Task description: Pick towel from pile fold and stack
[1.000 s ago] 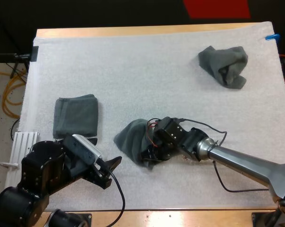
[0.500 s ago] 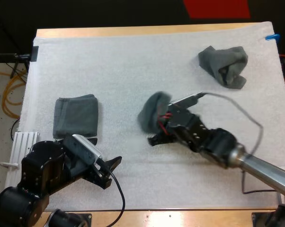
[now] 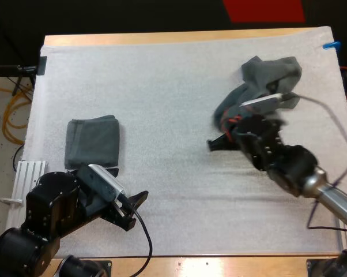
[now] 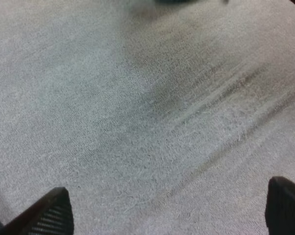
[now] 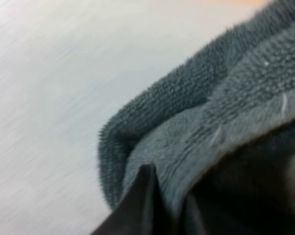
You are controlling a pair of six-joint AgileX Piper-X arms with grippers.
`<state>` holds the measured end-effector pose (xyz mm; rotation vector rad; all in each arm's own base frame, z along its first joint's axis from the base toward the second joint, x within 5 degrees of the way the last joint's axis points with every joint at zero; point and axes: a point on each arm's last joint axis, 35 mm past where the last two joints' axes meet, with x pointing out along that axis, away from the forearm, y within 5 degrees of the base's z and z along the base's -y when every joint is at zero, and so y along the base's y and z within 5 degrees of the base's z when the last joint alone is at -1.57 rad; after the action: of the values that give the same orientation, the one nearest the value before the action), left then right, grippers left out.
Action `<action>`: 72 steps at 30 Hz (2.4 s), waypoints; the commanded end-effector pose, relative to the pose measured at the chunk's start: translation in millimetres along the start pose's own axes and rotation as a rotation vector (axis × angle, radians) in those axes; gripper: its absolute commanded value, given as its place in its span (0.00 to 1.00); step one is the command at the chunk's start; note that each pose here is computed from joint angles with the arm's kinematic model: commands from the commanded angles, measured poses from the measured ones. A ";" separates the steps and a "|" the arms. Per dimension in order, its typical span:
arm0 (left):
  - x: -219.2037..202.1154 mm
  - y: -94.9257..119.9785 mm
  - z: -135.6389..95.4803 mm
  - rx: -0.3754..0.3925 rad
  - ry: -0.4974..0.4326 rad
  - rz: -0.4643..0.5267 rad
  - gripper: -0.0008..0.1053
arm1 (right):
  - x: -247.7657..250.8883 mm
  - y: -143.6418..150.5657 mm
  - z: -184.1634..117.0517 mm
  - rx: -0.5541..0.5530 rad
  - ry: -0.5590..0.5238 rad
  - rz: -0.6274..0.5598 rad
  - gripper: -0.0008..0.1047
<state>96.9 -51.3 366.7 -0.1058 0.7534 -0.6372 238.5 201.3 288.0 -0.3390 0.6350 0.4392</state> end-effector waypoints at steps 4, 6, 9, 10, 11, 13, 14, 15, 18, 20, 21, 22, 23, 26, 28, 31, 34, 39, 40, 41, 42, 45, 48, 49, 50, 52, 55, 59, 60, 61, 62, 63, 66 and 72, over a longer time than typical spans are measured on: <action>-1.4 -0.6 0.3 0.008 -0.011 0.004 0.73 | 17.3 27.3 -7.0 0.011 0.051 0.222 0.65; -1.4 -0.6 0.3 0.008 -0.011 0.004 0.73 | 17.0 31.8 -8.0 0.004 0.057 0.254 0.79; -1.4 -0.6 0.3 0.008 -0.011 0.004 0.73 | 15.4 33.0 -8.1 0.000 0.059 0.256 0.80; -1.4 -0.6 0.3 0.008 -0.011 0.004 0.73 | 15.8 31.7 -9.0 0.000 0.067 0.243 0.77; -1.4 -0.6 0.3 0.008 -0.011 0.004 0.73 | 16.1 30.5 -10.1 0.000 0.077 0.237 0.76; -1.4 -0.6 0.3 0.008 -0.011 0.004 0.73 | 18.5 24.5 -16.7 0.012 0.140 0.224 0.68; -1.4 -0.6 0.3 0.008 -0.011 0.004 0.73 | 19.7 22.2 -18.5 0.014 0.157 0.218 0.67; -1.4 -0.6 0.3 0.008 -0.011 0.004 0.73 | 22.4 18.8 -22.5 0.014 0.192 0.208 0.63; -1.4 -0.6 0.3 0.008 -0.011 0.004 0.73 | 33.2 6.0 -32.3 0.034 0.273 0.169 0.57; -1.4 -0.6 0.3 0.008 -0.011 0.004 0.73 | 42.2 -6.0 -36.9 0.066 0.305 0.153 0.54; -1.4 -0.6 0.3 0.008 -0.011 0.004 0.73 | 48.2 -12.3 -39.2 0.091 0.317 0.174 0.53; -1.4 -0.6 0.3 0.008 -0.011 0.004 0.73 | 54.3 -17.3 -41.2 0.122 0.324 0.225 0.53; -1.4 -0.6 0.3 0.010 -0.011 0.004 0.73 | 57.2 -18.1 -42.6 0.137 0.331 0.266 0.53; -1.4 -0.7 1.0 0.013 -0.017 0.003 0.73 | 70.1 -20.8 -49.6 0.181 0.362 0.373 0.53; -1.4 -0.8 1.8 0.015 -0.024 0.002 0.73 | 81.3 -18.4 -56.9 0.182 0.395 0.372 0.53; -1.4 -0.8 2.0 0.016 -0.026 0.002 0.73 | 93.6 -14.2 -62.0 0.206 0.404 0.425 0.53; -1.4 -0.8 2.0 0.016 -0.026 0.002 0.73 | 103.7 -12.0 -66.5 0.245 0.416 0.428 0.52; -1.4 -0.8 1.8 0.015 -0.024 0.002 0.73 | 109.1 -14.7 -65.1 0.268 0.393 0.326 0.21; -1.4 -0.8 1.8 0.015 -0.024 0.002 0.73 | 108.6 -15.1 -62.1 0.267 0.373 0.327 0.10; -1.4 -0.8 1.8 0.015 -0.024 0.002 0.73 | 107.8 -15.4 -60.3 0.267 0.364 0.327 0.04; -1.4 -0.8 1.8 0.015 -0.024 0.002 0.73 | 106.9 -16.0 -56.8 0.263 0.341 0.325 0.01; -1.4 -0.8 1.8 0.015 -0.024 0.002 0.73 | 100.8 -18.8 -44.5 0.257 0.294 0.308 0.01; -1.4 -0.8 1.8 0.015 -0.024 0.002 0.73 | 82.5 -26.4 -21.8 0.207 0.202 0.242 0.01; -1.4 -0.8 1.8 0.015 -0.024 0.002 0.73 | 72.1 -31.3 -10.6 0.181 0.155 0.181 0.01; -1.4 -0.8 1.8 0.015 -0.024 0.002 0.73 | 65.4 -34.1 -4.9 0.168 0.130 0.145 0.01; -1.4 -0.8 1.8 0.015 -0.024 0.002 0.73 | 38.1 -45.8 17.5 0.113 0.035 -0.008 0.01; -1.4 -0.8 1.8 0.015 -0.024 0.002 0.73 | -4.4 -62.4 46.6 0.002 -0.062 -0.237 0.01; -1.4 -0.8 1.8 0.015 -0.024 0.002 0.73 | -59.3 -79.3 75.7 -0.145 -0.147 -0.460 0.01; -1.4 -0.8 1.8 0.015 -0.024 0.002 0.73 | -75.2 -83.6 83.2 -0.181 -0.165 -0.513 0.01; -1.4 -0.8 1.8 0.015 -0.024 0.002 0.73 | -87.6 -86.7 88.9 -0.203 -0.181 -0.548 0.01; -1.4 -0.8 1.8 0.015 -0.024 0.002 0.73 | -95.3 -88.3 92.7 -0.208 -0.197 -0.560 0.01; -1.4 -0.8 1.8 0.015 -0.024 0.002 0.73 | -103.9 -89.9 96.3 -0.210 -0.217 -0.567 0.01; -1.4 -0.8 1.8 0.015 -0.024 0.002 0.73 | -114.2 -90.5 97.6 -0.202 -0.234 -0.557 0.01; -1.4 -0.8 1.8 0.015 -0.024 0.002 0.73 | -70.7 -55.9 60.6 -0.025 -0.096 -0.215 0.01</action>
<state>97.3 -51.5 367.2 -0.0999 0.7455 -0.6405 245.3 153.1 402.0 -0.4892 0.4243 0.2177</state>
